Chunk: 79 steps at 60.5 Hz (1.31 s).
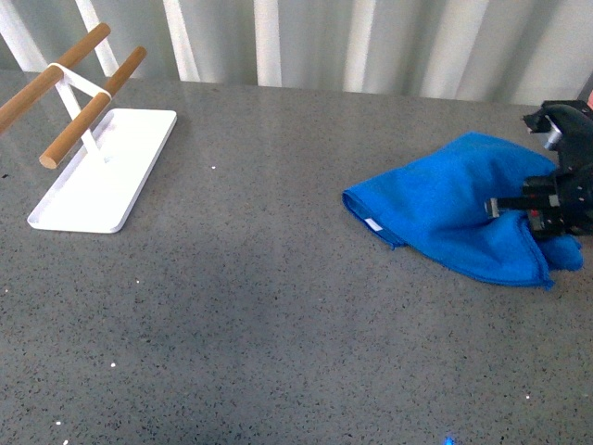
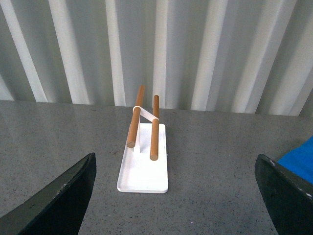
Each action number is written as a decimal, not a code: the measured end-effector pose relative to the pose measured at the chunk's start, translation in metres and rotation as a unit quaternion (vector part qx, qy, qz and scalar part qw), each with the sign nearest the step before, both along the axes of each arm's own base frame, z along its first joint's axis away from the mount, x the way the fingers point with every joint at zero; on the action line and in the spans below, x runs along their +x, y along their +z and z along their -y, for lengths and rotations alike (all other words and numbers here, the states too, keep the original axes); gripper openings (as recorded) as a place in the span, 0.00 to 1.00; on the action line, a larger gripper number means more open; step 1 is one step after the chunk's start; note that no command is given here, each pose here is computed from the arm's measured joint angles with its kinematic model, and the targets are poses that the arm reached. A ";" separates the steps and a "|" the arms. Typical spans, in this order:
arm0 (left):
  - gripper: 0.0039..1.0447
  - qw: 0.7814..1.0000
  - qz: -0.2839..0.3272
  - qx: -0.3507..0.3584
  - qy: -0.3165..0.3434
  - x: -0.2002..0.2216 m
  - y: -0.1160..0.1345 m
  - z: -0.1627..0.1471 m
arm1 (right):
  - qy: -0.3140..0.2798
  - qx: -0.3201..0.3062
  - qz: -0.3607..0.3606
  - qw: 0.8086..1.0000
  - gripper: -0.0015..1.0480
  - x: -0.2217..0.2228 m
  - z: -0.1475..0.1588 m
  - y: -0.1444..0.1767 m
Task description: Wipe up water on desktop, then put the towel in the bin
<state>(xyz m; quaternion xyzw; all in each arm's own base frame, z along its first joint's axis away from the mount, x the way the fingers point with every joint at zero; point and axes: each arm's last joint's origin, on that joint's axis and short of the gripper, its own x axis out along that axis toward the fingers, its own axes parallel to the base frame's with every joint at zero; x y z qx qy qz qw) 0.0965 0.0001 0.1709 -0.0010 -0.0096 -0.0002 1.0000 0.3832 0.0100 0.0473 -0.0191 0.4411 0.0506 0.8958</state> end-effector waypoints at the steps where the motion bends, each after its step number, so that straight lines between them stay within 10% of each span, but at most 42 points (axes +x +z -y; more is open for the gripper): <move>1: 0.94 1.000 0.000 0.000 0.000 0.000 0.000 0.000 | 0.003 0.000 0.003 1.000 0.03 0.002 -0.001 0.000; 43: 0.94 1.000 0.000 0.000 0.000 0.000 0.000 0.000 | 0.250 0.044 0.021 0.967 0.03 0.034 -0.135 -0.010; 79: 0.94 1.000 0.000 0.000 0.000 0.000 0.000 0.000 | 0.267 -0.007 -0.051 0.962 0.03 -0.041 -0.027 0.002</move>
